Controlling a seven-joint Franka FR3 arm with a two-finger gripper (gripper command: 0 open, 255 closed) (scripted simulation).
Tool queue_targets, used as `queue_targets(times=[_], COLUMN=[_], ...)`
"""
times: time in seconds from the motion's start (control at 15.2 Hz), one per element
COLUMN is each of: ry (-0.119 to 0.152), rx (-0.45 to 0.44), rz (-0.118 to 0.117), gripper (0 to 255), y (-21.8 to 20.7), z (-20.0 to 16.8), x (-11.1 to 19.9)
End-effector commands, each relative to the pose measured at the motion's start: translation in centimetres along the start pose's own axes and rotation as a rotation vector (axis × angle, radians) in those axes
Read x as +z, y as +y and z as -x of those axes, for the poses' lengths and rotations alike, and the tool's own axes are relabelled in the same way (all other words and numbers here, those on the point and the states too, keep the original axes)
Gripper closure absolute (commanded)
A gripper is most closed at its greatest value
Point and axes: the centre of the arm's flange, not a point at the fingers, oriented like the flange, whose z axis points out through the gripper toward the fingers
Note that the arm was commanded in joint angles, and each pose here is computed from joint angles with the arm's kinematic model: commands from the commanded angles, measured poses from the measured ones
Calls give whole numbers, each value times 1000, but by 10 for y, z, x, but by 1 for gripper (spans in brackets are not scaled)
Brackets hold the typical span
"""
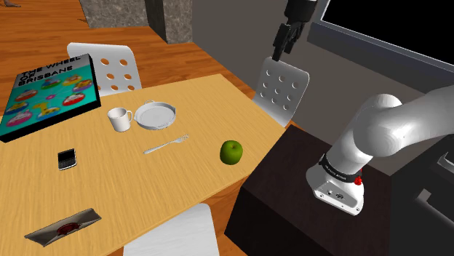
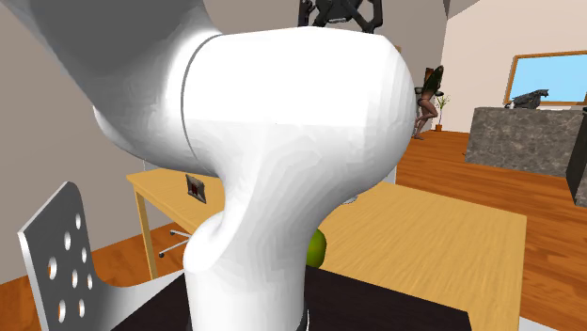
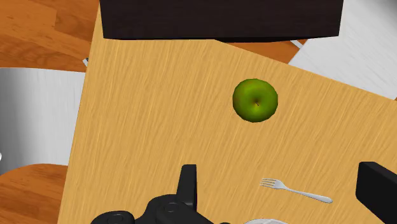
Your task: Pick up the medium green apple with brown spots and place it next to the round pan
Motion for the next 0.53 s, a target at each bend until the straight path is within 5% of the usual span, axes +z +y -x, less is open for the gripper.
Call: queue_targets(times=[0.0, 0.46], ry=[0, -51], rx=[0, -200], rz=[0, -7], gripper=[0, 0], y=[0, -14], z=[0, -31], x=[0, 89])
